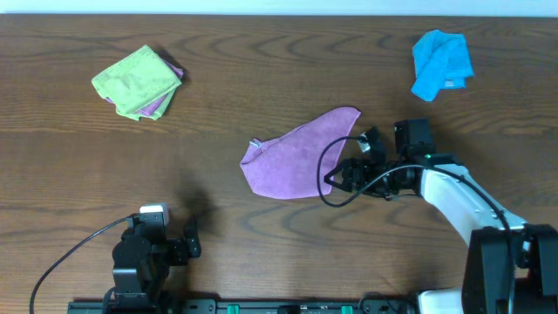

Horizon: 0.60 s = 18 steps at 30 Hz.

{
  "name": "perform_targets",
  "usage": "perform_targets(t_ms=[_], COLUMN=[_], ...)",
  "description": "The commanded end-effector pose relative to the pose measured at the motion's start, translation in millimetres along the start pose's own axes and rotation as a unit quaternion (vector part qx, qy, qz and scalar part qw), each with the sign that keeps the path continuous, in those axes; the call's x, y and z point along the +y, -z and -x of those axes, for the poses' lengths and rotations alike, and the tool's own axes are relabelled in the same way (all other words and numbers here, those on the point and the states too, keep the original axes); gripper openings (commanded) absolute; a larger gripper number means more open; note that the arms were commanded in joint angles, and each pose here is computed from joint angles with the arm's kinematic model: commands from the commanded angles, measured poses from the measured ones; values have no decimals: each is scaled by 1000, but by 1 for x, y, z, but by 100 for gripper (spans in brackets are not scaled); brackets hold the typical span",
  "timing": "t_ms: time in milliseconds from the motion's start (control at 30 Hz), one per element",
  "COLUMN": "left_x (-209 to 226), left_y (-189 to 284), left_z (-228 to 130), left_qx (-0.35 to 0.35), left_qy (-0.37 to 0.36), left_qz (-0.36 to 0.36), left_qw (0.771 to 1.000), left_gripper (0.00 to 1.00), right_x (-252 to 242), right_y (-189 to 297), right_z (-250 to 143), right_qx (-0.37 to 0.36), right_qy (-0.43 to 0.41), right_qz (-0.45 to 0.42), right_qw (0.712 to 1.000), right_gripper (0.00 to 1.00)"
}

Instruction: Fold the cloth

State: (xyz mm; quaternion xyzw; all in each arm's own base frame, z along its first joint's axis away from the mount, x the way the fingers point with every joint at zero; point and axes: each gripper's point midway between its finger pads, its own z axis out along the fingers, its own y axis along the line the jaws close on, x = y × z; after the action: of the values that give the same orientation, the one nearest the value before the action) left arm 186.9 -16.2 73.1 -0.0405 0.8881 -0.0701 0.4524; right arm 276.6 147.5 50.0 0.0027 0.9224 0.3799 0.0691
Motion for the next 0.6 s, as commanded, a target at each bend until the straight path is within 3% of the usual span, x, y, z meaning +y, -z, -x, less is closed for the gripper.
perform_targets(t_ms=[0,567], left_x=[-2,-2], left_y=[-2,-2], left_z=[-2,-2], left_qx=[1,2], left_qy=[14,14], left_qz=[-6,-5], left_qw=[1000,1000], left_gripper=[95,95], right_x=[5,-11], right_y=[-9,-36], right_z=[-8,-7], right_qx=[9,14], right_qy=[-23,-40], right_qz=[1,-29], right_qw=[1000,999], right_gripper=[79,70])
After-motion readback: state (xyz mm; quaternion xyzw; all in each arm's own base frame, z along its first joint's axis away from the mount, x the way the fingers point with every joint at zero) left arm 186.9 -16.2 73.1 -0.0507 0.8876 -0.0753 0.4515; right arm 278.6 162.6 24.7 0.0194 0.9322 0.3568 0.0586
